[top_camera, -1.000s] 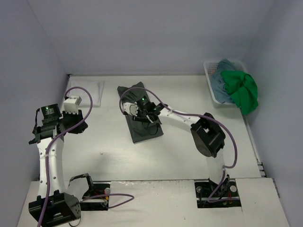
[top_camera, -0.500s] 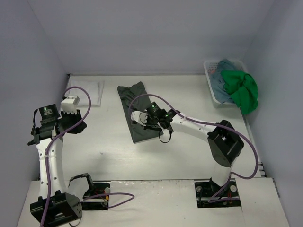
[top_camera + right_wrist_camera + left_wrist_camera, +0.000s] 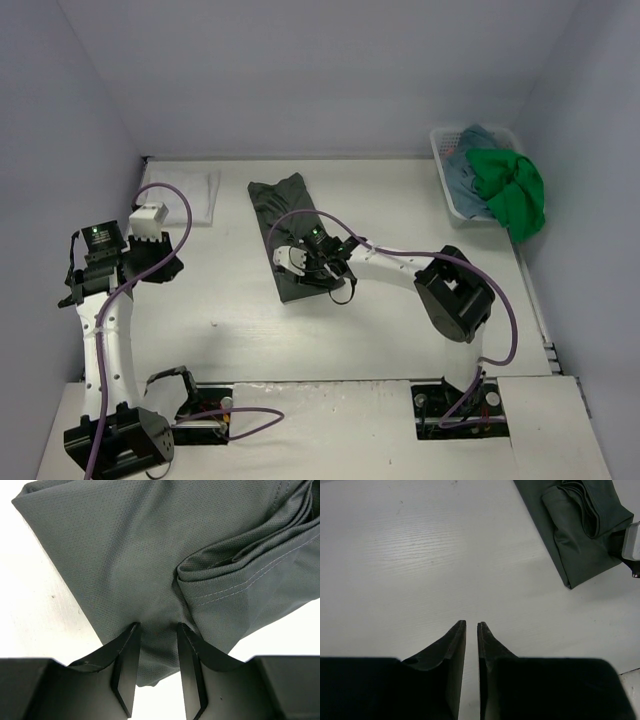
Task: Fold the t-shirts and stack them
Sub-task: Fold the tshirt
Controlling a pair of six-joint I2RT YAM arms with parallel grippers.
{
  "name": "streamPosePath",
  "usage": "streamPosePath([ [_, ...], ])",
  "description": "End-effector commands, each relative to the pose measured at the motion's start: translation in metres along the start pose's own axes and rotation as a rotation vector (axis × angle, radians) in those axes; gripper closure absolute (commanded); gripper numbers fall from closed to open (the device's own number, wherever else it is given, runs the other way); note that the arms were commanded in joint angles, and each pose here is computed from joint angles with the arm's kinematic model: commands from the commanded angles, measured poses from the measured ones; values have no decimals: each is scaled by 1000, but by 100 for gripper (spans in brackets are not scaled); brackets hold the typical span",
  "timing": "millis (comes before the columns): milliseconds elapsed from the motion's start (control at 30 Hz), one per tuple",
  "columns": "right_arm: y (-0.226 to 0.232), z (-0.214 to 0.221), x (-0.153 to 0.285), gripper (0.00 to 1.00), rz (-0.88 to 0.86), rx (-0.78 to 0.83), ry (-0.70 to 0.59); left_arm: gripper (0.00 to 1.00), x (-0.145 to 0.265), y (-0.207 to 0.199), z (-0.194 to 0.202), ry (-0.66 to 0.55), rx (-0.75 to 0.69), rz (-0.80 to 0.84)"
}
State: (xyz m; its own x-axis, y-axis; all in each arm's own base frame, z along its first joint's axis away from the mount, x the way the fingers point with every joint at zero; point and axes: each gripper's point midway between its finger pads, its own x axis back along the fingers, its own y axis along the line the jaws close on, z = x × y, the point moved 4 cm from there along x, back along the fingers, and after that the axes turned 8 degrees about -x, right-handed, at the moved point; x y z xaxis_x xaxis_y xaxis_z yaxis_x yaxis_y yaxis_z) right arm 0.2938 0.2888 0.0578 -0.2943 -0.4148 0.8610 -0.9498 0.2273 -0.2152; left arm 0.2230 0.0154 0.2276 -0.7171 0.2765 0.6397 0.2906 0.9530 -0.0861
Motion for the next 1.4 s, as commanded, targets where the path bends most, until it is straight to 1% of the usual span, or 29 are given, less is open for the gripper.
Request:
streamPosePath([
  [0, -16, -25, 18, 68, 57, -3, -83, 89, 5, 1, -15, -62, -18, 0],
  [133, -21, -29, 28, 68, 88, -2, -97, 89, 5, 0, -15, -66, -21, 1],
  [300, -34, -31, 29, 68, 114, -22, -106, 89, 5, 0, -15, -68, -19, 2],
  [533, -47, -51, 36, 69, 141, -21, -153, 89, 5, 1, -14, -72, -17, 1],
  [667, -48, -56, 30, 69, 122, -26, -164, 89, 6, 2, -14, -74, -12, -1],
  [1000, -37, -41, 9, 66, 71, -24, -114, 89, 5, 2, -14, -70, -8, 1],
  [1167, -37, -40, 6, 62, 64, -29, -110, 89, 5, 2, -15, -73, -10, 2],
  [1367, -36, -37, -3, 60, 53, -31, -93, 89, 5, 2, -14, -69, -7, 3],
])
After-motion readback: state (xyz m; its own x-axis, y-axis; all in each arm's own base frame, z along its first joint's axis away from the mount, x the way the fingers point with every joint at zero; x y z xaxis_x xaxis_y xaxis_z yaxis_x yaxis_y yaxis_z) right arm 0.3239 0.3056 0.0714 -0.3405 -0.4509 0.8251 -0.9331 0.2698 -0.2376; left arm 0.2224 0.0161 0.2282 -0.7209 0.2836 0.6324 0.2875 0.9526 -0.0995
